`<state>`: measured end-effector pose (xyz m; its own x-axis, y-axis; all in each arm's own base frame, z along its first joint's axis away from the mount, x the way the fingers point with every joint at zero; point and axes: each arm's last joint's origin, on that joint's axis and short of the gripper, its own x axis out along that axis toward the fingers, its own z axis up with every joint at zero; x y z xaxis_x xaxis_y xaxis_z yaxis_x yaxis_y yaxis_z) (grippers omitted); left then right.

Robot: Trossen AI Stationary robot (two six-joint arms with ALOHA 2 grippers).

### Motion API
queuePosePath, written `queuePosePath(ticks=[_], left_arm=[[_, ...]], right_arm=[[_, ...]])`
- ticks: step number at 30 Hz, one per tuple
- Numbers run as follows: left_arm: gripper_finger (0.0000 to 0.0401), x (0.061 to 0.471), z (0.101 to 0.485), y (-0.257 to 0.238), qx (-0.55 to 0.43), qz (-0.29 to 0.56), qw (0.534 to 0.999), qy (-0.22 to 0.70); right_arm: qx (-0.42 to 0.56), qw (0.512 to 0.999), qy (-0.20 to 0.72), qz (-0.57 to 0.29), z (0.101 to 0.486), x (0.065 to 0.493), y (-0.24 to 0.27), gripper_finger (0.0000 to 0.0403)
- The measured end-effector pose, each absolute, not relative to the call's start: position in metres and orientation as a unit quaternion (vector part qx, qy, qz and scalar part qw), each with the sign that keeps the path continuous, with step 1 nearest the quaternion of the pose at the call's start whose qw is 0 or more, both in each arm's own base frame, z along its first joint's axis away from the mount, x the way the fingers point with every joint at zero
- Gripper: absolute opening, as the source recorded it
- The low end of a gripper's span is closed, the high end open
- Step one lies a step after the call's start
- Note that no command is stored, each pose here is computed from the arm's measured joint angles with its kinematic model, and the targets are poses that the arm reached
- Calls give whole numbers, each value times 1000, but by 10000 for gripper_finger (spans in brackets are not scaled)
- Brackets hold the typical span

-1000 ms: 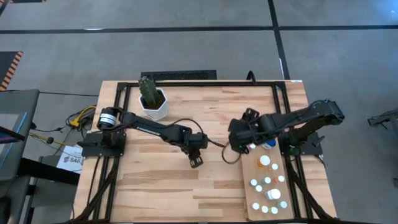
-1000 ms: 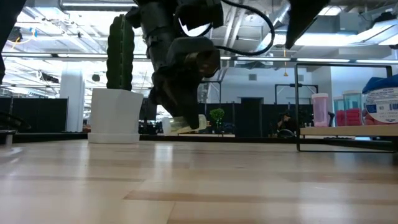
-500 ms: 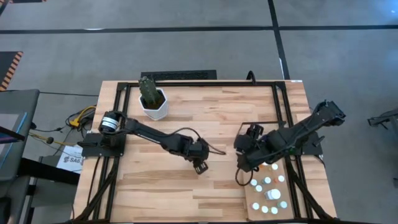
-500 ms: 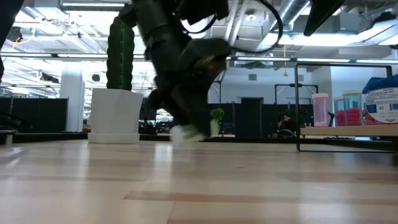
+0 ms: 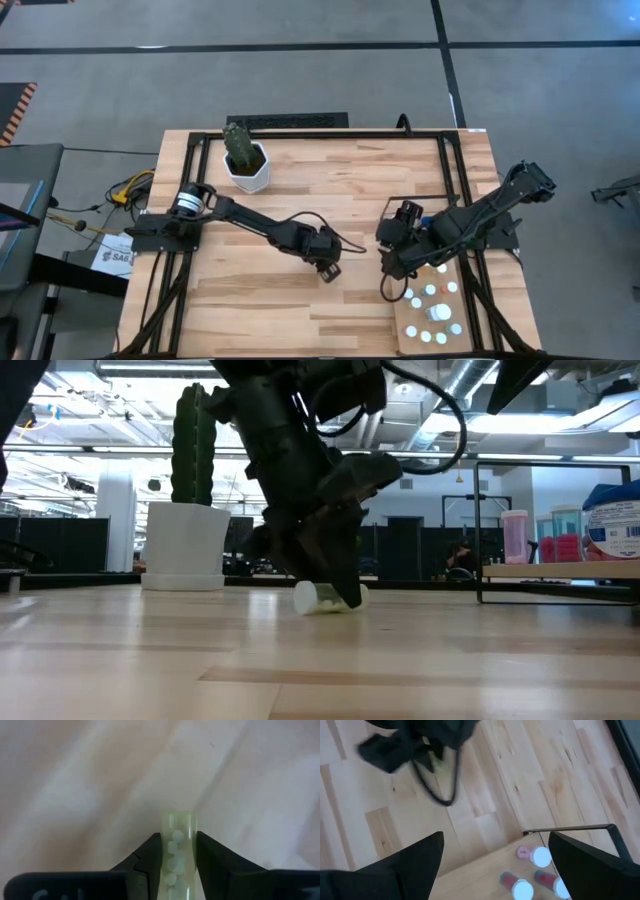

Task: Pick and place medicine bottles onto shelf by color
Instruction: Put the yellow pill bottle on the shelf

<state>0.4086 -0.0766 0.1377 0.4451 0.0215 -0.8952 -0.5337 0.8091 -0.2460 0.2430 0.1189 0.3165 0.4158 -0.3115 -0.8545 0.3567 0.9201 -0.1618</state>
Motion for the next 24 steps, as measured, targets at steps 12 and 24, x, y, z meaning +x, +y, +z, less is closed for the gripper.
queuePosePath(ticks=[12,24], left_arm=[[160,409,138,-74,-255,172,812,496],[206,411,170,-76,-167,150,795,564]], right_arm=[[22,842,502,-197,317,243,120,379],[14,841,505,-194,316,243,119,379]])
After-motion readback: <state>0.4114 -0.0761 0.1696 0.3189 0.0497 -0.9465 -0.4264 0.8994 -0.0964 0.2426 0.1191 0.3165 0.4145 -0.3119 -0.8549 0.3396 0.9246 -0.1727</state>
